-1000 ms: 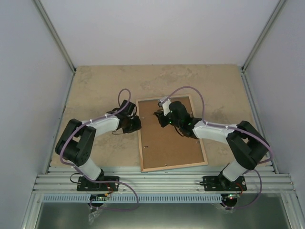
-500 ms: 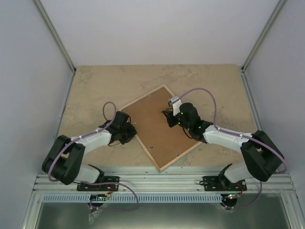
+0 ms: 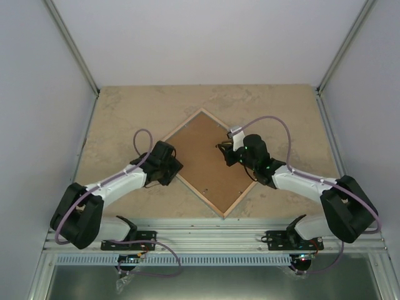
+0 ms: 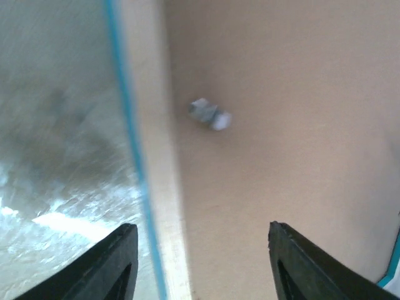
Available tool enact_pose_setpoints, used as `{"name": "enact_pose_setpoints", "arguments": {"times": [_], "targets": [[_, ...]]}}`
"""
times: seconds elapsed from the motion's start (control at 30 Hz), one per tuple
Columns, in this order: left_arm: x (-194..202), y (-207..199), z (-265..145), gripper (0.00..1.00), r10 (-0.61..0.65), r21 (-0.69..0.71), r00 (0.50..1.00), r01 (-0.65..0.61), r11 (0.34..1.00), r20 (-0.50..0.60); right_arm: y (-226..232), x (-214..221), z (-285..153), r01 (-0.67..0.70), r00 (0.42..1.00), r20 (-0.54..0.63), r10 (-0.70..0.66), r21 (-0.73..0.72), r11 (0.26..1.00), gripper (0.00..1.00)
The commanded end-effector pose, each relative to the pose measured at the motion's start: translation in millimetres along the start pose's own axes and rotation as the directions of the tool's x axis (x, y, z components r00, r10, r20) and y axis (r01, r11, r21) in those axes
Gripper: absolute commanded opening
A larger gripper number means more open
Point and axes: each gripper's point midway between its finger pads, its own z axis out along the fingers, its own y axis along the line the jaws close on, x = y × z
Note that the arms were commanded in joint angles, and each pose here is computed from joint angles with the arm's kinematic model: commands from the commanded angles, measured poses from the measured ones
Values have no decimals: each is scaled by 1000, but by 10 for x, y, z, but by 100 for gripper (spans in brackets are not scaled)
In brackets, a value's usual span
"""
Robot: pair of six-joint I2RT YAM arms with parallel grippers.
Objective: Take the photo out of the frame
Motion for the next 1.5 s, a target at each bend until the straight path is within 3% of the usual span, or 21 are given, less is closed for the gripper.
{"name": "enact_pose_setpoints", "arguments": {"times": [0.0,0.2,0.37,0.5,0.7,0.87,1.07,1.47], "targets": [[-323,-239,-206,63,216,-93,970,-206,974,115,46,-113,-92,18,999,49,-16,-28,999,0],[-861,-567,-176,72,493,-215,861,-461,861,127,42,-101,-135,28,998,48,-27,-24,999,0],[-1322,-837,-54,78,671,-351,735,-604,716,104,31,-94,-195,37,998,49,-36,-18,999,0],[-1458,-1052,181,82,748,-335,661,-691,640,64,7,-71,-243,38,998,43,-38,-4,999,1],[-1635,-1218,542,83,804,-286,593,-765,578,38,-3,-53,-306,41,998,42,-42,3,999,0],[-1753,-1204,794,83,823,-245,569,-799,549,-10,-6,-45,-347,42,998,42,-43,7,999,0],[-1836,-1110,950,79,802,-166,595,-797,581,-54,-37,-6,-361,37,999,31,-38,22,999,1],[-1754,-1028,965,50,783,-144,616,-785,602,-85,-19,-53,-349,29,999,37,-30,15,999,0]]}}
